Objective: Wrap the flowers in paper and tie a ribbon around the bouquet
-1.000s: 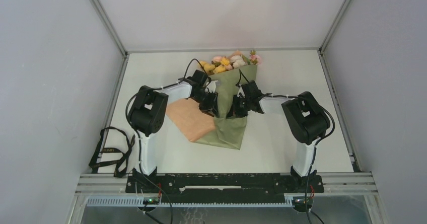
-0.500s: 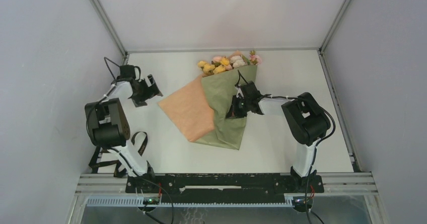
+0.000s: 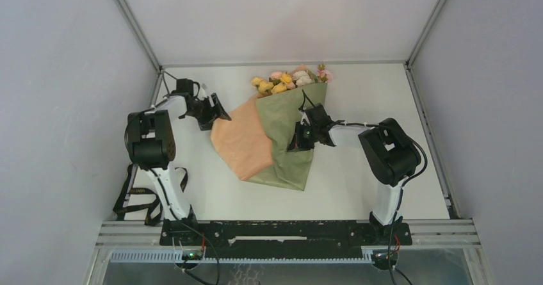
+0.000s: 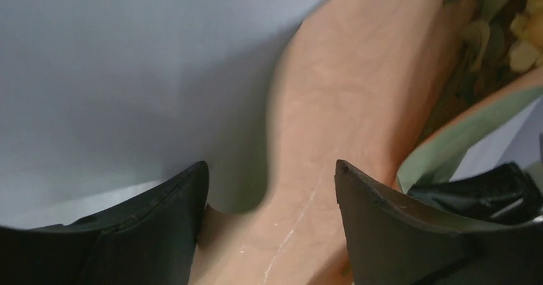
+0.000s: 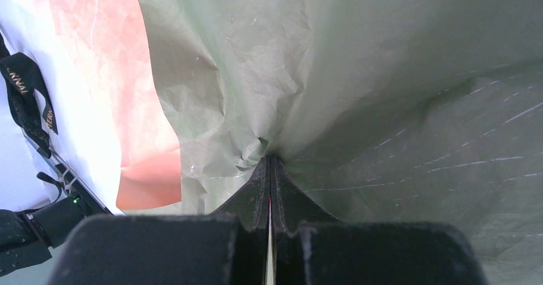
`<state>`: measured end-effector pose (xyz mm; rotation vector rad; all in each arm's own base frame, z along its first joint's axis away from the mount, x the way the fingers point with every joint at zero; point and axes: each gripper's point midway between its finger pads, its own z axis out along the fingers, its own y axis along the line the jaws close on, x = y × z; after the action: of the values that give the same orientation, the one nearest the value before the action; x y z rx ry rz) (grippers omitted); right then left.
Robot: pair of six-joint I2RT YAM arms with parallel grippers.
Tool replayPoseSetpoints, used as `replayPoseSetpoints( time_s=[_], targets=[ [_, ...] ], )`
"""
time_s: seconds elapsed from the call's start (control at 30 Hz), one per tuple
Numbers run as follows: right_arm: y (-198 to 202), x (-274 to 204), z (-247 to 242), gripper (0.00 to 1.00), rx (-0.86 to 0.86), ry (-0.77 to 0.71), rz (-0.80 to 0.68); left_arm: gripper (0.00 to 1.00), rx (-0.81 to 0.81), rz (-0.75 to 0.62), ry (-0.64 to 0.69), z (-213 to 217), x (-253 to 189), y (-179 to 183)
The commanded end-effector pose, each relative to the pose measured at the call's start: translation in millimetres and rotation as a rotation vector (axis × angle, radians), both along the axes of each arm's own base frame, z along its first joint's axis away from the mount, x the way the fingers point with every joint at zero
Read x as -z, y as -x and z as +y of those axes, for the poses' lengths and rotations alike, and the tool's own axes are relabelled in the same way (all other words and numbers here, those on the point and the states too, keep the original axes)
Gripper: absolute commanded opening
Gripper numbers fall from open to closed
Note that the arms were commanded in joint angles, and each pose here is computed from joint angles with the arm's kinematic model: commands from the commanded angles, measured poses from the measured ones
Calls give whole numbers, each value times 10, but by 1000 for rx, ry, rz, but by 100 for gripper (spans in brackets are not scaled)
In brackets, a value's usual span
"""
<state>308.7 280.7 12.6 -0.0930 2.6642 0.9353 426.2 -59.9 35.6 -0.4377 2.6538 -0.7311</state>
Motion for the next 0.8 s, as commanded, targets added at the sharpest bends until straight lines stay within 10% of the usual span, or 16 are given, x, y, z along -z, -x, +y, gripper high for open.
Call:
replayPoseSetpoints(
  time_s=[0.0,0.2,0.33,0.77],
  targets=[
    [94,-6,-81,1,-10,45,-3,73,115,145,145,-487,142,400],
    [108,19,-73,1,-21,43,2,45,248,-9,116,-620,-270,518],
    [102,39,-37,1,-19,26,11,1,345,-26,78,-656,-411,693],
    [95,122,24,0,4,-19,61,0,737,-286,287,-2115,-1740,956]
  ],
)
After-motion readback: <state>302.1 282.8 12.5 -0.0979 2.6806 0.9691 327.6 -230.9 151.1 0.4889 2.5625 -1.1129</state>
